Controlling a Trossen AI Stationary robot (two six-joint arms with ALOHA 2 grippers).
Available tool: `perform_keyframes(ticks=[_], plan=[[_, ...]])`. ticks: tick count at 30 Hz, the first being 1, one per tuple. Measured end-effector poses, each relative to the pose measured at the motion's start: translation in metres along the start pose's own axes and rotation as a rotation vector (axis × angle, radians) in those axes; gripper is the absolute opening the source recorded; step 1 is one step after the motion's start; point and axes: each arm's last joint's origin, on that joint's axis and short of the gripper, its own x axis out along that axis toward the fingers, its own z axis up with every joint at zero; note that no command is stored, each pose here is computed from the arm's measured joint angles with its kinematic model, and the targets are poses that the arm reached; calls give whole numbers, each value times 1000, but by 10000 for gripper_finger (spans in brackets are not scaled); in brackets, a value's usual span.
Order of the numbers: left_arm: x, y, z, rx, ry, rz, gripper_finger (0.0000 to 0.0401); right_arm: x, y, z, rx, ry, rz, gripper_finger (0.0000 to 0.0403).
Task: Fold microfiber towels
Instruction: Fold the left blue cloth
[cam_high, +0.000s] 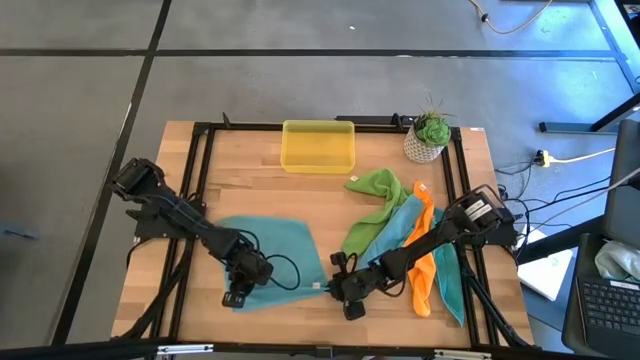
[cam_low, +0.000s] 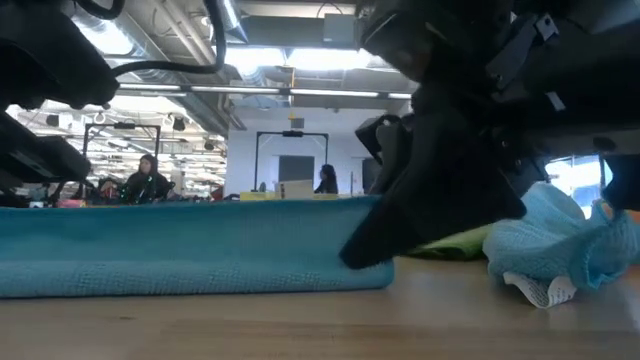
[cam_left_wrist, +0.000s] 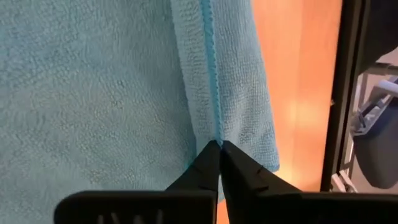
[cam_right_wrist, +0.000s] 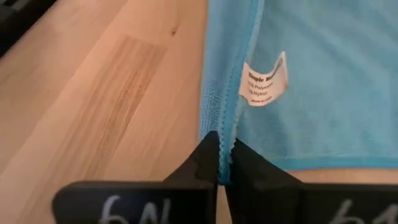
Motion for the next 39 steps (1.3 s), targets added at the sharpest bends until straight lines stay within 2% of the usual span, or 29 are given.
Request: perform_keyframes(ticks=[4, 10, 14, 18, 20, 22, 24, 26, 33, 35, 39], plan=[[-7, -10, -1, 3, 25, 70, 1, -12, -5, 10, -68, -16, -69, 6], [-34, -33, 1, 13, 72, 272, 0, -26, -27, 21, -88, -13, -126, 11], [-61, -45, -8, 8, 115, 541, 0, -30, -46, 25, -143, 5, -198, 5], [-92, -54, -19, -56, 84, 849, 0, -39, -73, 38, -219, 12, -354, 8], [-104, -58, -21, -91, 8, 959, 0, -44, -90, 48, -259, 28, -471, 9], [-111, -59, -20, -75, -116, 988, 0, -51, -109, 61, -290, 41, -603, 9], [-122, -58, -22, -114, -231, 1046, 0, -58, -128, 74, -304, 60, -723, 6], [-127, -55, -20, -126, -294, 1076, 0, -65, -146, 86, -318, 85, -812, 4], [-153, -50, -21, -76, -608, 1233, 0, -90, -188, 121, -332, 92, -961, 6], [-165, -46, -23, -80, -682, 1271, 0, -96, -193, 129, -355, 120, -1002, 5], [-186, -36, -27, -92, -742, 1325, 0, -105, -194, 138, -393, 194, -1014, 5]])
